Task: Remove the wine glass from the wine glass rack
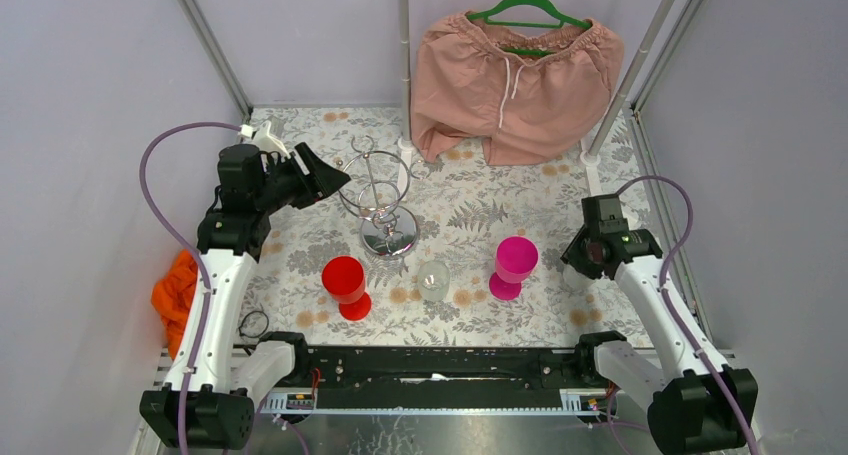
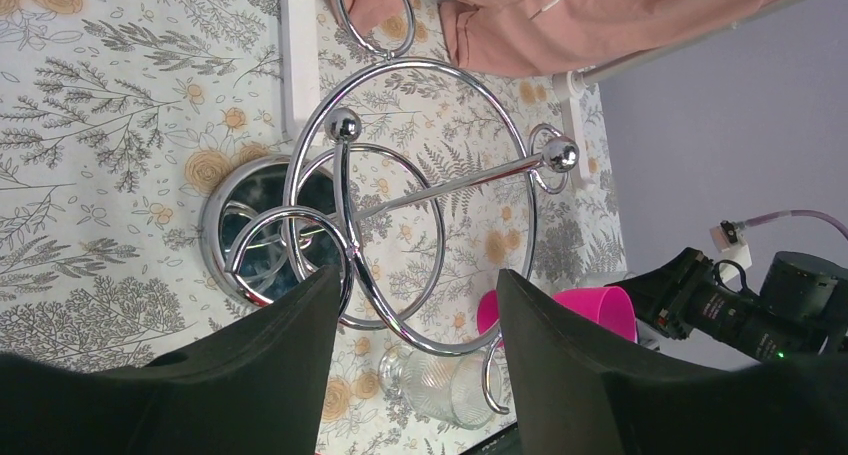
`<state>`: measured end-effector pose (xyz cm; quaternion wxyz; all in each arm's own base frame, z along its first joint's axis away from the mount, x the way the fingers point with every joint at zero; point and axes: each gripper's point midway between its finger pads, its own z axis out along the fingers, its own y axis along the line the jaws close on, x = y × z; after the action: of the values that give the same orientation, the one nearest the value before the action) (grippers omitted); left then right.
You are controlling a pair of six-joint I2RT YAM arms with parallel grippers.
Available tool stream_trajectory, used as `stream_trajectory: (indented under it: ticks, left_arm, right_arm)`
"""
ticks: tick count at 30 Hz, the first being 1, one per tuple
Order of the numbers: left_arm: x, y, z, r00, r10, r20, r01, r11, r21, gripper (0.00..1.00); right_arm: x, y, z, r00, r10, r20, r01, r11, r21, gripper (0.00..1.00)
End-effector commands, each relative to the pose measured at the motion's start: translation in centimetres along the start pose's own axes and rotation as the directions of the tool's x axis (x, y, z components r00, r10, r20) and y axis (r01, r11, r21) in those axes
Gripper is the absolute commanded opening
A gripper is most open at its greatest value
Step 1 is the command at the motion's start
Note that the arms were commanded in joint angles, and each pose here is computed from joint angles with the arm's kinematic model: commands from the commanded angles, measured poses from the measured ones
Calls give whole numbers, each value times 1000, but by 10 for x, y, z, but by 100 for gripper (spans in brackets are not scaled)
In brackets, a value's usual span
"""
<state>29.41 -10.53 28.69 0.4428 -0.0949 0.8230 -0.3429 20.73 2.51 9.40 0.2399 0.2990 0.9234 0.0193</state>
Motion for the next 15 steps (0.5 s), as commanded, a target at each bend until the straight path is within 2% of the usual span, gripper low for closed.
stream_trajectory:
  ticks: [1,9,13,15]
  left_arm:
    - [-7,-4,2,999,31,28,-32,999,36,67]
    - [-8,-5,1,999,33,27,-34,999,35,67]
    - [-10,-6,0,999,33,33,-34,999,34,67]
    - [-10,-7,-1,999,31,35,-32,999,35,67]
  right_arm:
    - [-11,-4,-21,998,36,45,-36,999,15,38]
    - [-53,2,-78,977,54,206,-46,998,-44,38]
    - [-61,18,-98,983,1,185,16,996,-92,43]
    - [-63,32,-103,986,-32,162,56,988,-144,51]
